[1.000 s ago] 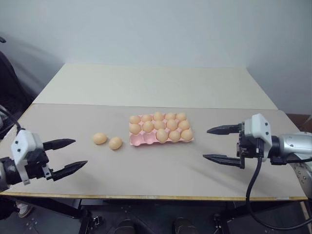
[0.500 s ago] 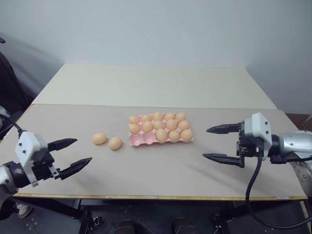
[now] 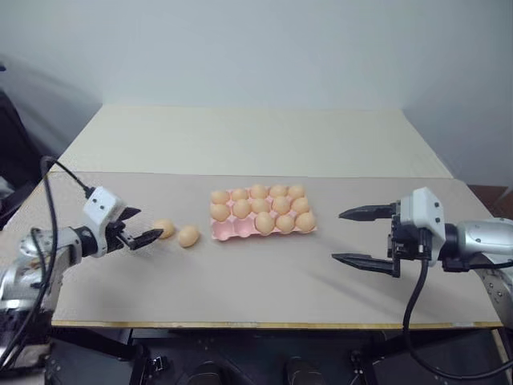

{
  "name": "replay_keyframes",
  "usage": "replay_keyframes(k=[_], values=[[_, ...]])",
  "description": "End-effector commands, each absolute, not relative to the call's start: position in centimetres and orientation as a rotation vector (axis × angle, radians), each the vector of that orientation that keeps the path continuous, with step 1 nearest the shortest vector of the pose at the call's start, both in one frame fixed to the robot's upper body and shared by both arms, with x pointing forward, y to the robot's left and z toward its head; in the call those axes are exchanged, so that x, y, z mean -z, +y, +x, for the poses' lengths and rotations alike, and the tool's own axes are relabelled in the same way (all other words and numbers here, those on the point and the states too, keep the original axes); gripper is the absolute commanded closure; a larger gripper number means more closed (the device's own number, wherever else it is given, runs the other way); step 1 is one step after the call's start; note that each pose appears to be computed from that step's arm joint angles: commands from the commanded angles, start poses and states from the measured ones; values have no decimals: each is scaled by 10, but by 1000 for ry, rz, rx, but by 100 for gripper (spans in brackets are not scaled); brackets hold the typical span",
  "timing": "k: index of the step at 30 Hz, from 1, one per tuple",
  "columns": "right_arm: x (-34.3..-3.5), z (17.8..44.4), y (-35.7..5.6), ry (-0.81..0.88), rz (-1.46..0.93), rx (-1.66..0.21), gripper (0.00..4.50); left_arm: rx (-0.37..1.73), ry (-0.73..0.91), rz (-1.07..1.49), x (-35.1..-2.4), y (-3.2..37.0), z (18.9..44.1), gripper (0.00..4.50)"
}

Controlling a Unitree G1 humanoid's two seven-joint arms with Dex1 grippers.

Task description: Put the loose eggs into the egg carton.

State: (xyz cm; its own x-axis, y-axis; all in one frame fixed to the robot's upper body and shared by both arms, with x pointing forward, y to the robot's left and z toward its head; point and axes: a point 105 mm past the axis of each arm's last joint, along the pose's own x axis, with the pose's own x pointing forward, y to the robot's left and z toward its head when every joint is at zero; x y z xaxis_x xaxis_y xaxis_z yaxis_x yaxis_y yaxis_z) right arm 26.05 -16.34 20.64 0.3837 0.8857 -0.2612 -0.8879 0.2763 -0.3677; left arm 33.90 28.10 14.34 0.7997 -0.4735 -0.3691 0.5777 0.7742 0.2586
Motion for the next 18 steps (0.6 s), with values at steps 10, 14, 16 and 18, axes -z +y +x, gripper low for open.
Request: replay_keyframes(k=[10, 14, 16, 18], values=[[-217, 253, -165, -32, -519, -1170, 0, 635, 352, 381, -117, 277, 365, 94], [-218, 253, -165, -35, -518, -1169, 0, 627, 355, 374, -114, 278, 369, 220], [-218, 253, -165, -36, -517, -1168, 0, 611, 330, 381, -119, 281, 367, 251], [-217, 252, -165, -36, -516, -1167, 0, 594, 308, 393, -126, 288, 364, 251]])
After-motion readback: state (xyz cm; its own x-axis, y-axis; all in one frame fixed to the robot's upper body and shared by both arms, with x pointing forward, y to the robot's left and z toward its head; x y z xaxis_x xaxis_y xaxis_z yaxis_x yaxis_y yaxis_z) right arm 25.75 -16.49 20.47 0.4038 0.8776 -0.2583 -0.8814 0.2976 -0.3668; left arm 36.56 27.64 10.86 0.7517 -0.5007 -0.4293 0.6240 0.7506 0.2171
